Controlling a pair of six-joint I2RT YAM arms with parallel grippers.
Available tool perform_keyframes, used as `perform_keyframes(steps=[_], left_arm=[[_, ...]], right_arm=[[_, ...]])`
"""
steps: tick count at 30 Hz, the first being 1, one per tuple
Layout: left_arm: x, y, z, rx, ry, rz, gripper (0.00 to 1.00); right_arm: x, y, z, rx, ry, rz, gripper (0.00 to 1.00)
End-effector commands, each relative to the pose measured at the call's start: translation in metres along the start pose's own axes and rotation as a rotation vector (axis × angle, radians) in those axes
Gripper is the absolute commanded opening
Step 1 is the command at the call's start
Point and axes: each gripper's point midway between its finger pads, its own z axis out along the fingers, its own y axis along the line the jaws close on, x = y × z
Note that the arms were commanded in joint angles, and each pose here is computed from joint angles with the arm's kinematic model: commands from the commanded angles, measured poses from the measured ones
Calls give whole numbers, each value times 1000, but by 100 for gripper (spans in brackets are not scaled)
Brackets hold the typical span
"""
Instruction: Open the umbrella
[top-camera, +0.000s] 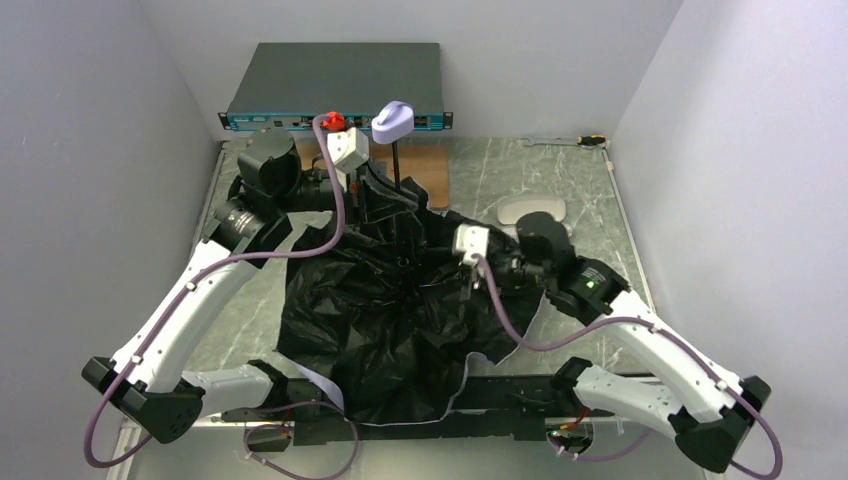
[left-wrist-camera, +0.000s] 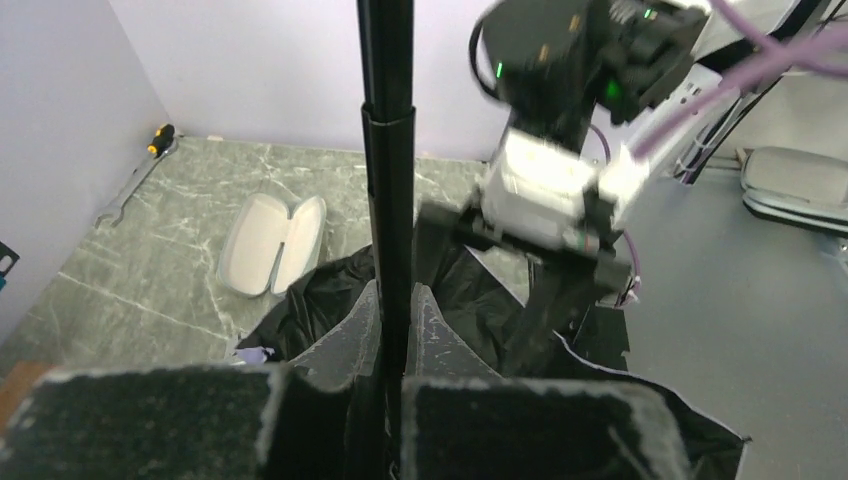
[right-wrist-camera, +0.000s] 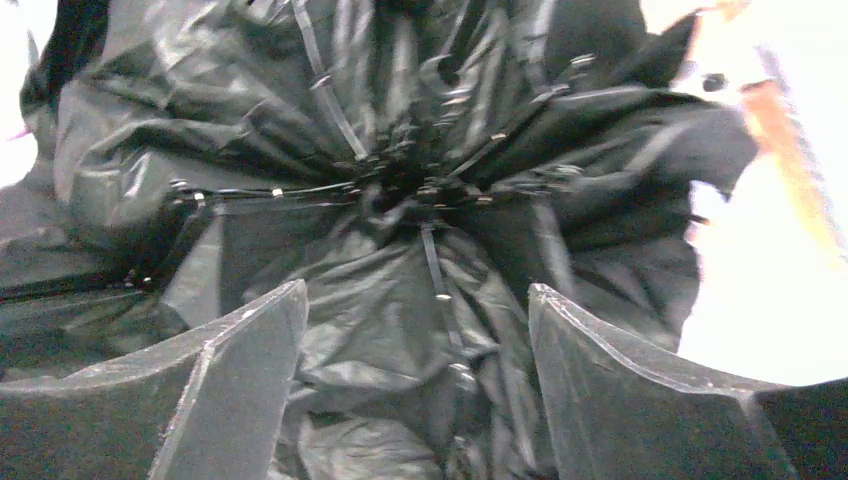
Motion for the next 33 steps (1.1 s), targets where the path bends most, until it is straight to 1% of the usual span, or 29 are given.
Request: perform_keyframes(steps=[1,2,3,7,9,12,15,18,21,22,24,26,28,29,33], left_arm=[[-11,-8,-2,18,-36,142,0],[-11,-9,-1,24,-35,144,0],[-11,-11,0,31,-32,140,0],[-14,-14,3,43,-31,158,0],[-16,-15,4,45,-30,161,0],[-21,-16,4,45,-38,157,0],[-29,-19,2,43,-51,158,0],[-43,-24,-2,41,-69,169,0],[-59,-35,-7,62,-89,182,0],[-64,-40,-9,77,-96,183,0],[-75,-51,-14,106,-115,181,0],[-85,-62,-19,129,-133,169,0],[-92,-71,-23,155,-142,168,0],[-95,-74,-24,165,-145,162,0],[-99,-78,-25,187,-141,165,0]], right_arm=[[-40,-48,-27,241,-175,162,79],[-42,-54,-27,258,-198,185,75],[-48,-58,-25,258,-228,204,68],[-63,-70,-3,212,-271,309,57],[-73,-76,6,194,-313,347,49],[-73,-84,26,181,-338,426,43],[-69,-84,52,148,-330,474,42],[-43,-82,72,156,-293,515,46],[-2,-79,86,174,-198,512,50],[13,-80,88,186,-167,523,54],[41,-86,88,207,-118,565,68],[69,-94,86,225,-68,617,76],[85,-96,85,212,-37,641,83],[91,-95,85,204,-26,644,87],[118,-90,91,186,32,624,93]])
